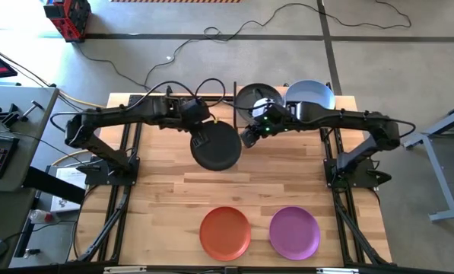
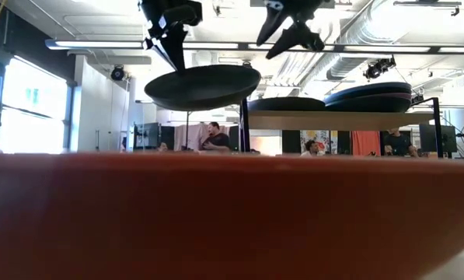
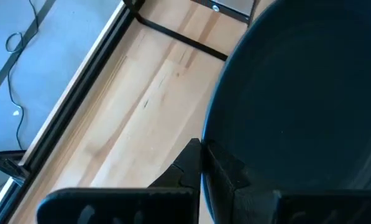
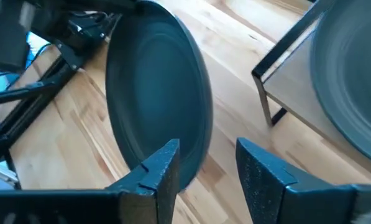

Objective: Place and stack plates onto a shelf
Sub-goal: Stack the black plate on top of the black plate on the shelf

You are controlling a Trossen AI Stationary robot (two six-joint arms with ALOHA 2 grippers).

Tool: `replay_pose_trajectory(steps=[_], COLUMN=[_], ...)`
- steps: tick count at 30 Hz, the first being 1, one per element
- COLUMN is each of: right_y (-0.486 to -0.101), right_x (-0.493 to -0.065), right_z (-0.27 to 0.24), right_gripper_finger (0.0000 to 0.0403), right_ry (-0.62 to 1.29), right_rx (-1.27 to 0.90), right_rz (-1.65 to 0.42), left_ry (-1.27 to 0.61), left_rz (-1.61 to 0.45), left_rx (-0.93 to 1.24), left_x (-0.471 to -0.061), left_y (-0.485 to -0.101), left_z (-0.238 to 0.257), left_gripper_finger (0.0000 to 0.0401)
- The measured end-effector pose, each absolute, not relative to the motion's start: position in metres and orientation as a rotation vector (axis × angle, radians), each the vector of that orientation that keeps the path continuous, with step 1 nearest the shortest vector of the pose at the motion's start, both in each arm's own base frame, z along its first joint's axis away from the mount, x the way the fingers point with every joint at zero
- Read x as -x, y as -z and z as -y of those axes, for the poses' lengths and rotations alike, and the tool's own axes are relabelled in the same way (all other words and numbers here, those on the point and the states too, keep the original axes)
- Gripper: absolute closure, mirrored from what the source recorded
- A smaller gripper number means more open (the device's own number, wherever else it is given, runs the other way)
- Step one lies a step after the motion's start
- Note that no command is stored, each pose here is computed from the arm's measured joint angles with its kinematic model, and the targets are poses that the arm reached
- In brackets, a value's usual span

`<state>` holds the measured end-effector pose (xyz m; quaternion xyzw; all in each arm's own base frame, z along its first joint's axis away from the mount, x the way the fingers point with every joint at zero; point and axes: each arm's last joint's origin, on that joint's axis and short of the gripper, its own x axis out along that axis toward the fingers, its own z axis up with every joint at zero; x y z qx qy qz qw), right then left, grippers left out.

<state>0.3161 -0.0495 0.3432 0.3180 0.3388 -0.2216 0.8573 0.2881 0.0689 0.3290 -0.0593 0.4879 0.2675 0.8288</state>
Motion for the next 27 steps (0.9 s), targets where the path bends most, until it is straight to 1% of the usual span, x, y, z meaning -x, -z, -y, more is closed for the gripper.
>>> replay_pose_trajectory(steps=[13,17,20,22,25,27], right_y=[-0.311,-0.307,-0.306,-0.306,-0.308,-0.308], right_x=[-0.341,-0.345,-0.345,-0.345,-0.346,-0.346], right_z=[0.053,0.054,0.054,0.054,0.054,0.054], right_gripper_finger=[0.0263,0.0267,0.0291,0.0321,0.0378,0.0394], right_ry=[0.500,0.515,0.524,0.525,0.519,0.524], right_rx=[-0.696,-0.722,-0.740,-0.746,-0.748,-0.749], right_rz=[-0.792,-0.795,-0.792,-0.786,-0.770,-0.766], left_ry=[-0.529,-0.527,-0.523,-0.514,-0.512,-0.512], left_rz=[-1.004,-0.999,-0.996,-1.001,-0.996,-0.993], left_rx=[0.059,0.054,0.048,0.030,0.023,0.023], left_x=[-0.293,-0.293,-0.293,-0.293,-0.294,-0.294], left_y=[-0.331,-0.332,-0.332,-0.332,-0.332,-0.332], left_z=[-0.070,-0.070,-0.070,-0.070,-0.070,-0.070], left_gripper_finger=[0.0401,0.0401,0.0401,0.0401,0.0401,0.0401])
